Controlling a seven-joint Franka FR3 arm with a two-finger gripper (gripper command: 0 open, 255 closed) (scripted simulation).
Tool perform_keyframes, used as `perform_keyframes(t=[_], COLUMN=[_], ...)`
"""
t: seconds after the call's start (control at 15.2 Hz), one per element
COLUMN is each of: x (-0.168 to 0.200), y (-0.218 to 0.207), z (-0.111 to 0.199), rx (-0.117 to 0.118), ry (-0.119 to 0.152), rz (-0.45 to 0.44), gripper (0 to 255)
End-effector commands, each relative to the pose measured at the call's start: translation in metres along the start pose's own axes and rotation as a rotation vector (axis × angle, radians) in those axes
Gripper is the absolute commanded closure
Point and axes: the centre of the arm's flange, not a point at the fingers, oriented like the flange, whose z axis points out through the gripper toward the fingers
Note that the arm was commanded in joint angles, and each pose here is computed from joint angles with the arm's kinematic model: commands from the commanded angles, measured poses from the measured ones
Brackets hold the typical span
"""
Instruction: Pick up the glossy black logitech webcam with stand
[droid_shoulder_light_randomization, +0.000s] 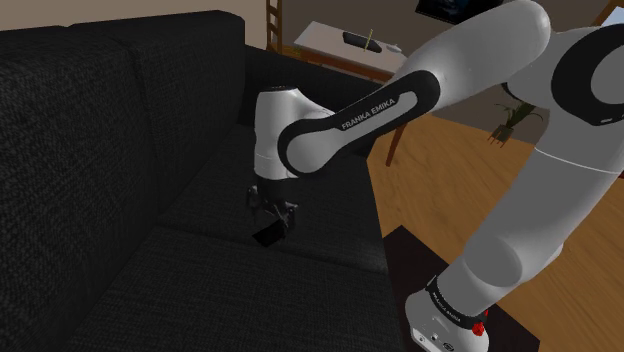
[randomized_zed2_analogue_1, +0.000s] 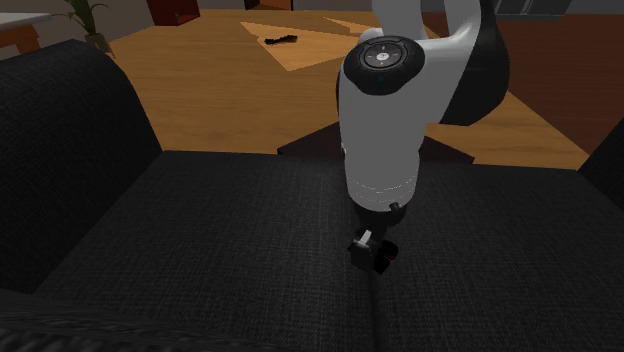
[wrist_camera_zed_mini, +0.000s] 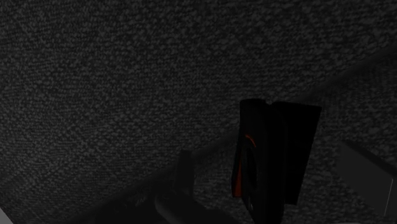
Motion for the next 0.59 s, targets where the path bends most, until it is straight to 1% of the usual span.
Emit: perform_keyframes(t=[0.0,0.07,0.13,0.53], x=[0.0011,0.0011,0.0005,0.0002], y=[-0.0018,-0.0018,-0.0029,-0.0028], z=[0.0073,0.0073,0.0076,0.0072], rx=[0.0,0.0,0.0,0.0], ry=[0.0,0.0,0.0,0.0], rz=[0.0,0.0,0.0,0.0], gripper=[0,0,255,255])
